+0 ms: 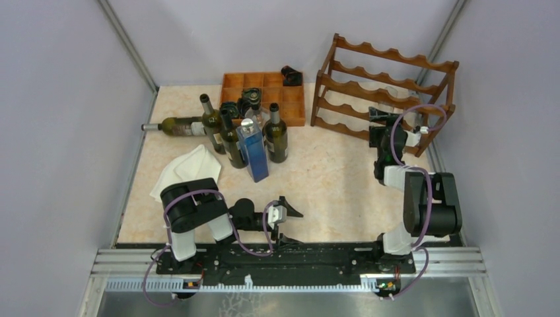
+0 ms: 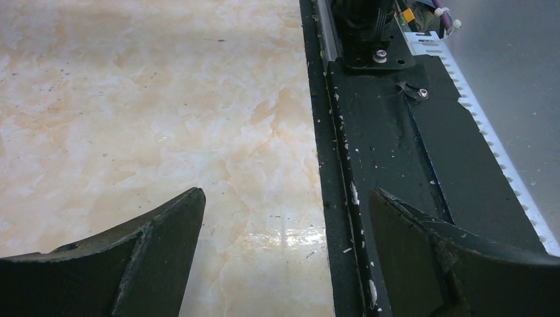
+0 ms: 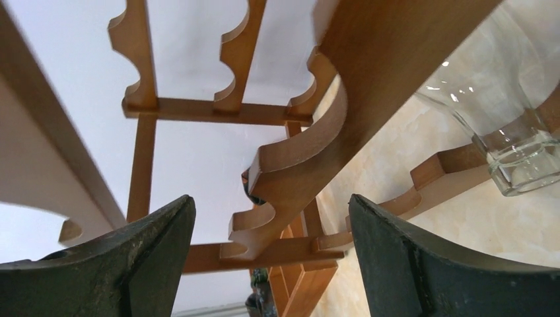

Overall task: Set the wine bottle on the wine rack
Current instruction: Place the wine bottle in the wine rack, then pick up the wine bottle from the center of the board.

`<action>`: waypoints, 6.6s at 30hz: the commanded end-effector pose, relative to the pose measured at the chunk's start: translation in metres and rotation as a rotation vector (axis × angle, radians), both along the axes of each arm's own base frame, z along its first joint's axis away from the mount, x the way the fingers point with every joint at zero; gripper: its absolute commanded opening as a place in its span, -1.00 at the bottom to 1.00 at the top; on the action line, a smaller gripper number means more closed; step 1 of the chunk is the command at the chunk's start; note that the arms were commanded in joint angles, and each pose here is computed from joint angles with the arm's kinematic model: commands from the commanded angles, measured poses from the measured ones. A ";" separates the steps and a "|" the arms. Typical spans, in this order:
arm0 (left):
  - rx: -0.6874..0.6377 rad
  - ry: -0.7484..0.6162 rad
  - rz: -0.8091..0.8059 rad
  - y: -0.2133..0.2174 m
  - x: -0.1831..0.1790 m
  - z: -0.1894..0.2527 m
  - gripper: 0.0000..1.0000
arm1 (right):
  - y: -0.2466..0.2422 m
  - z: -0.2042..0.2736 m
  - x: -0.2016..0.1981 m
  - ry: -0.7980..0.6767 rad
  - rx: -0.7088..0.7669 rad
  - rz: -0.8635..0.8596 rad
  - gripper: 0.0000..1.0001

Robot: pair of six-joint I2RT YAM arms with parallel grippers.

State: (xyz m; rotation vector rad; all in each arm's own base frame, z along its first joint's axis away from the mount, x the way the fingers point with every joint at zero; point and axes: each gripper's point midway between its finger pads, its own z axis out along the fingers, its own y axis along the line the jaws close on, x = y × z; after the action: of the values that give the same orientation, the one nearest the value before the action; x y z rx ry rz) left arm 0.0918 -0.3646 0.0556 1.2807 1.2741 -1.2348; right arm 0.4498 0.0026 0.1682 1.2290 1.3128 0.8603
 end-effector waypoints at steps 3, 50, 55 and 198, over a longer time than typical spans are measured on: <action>-0.158 -0.074 -0.029 -0.008 -0.001 0.038 0.97 | -0.011 0.010 0.015 -0.016 0.056 -0.115 0.61; -0.151 -0.065 -0.044 -0.010 -0.003 0.037 0.97 | 0.002 0.027 -0.069 -0.038 -0.082 -0.060 0.63; -0.152 -0.064 -0.047 -0.010 -0.004 0.037 0.97 | 0.005 0.037 -0.081 -0.048 -0.135 -0.031 0.64; -0.510 0.743 0.824 0.109 0.121 0.217 -1.00 | 0.196 0.059 -0.248 -0.655 -0.857 1.080 0.74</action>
State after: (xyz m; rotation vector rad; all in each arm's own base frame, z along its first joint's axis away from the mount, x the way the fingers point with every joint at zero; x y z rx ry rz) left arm 0.2119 -0.2472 0.1939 0.0128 1.9059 -0.9936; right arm 0.2150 0.1791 0.1883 -0.3045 1.6053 1.1261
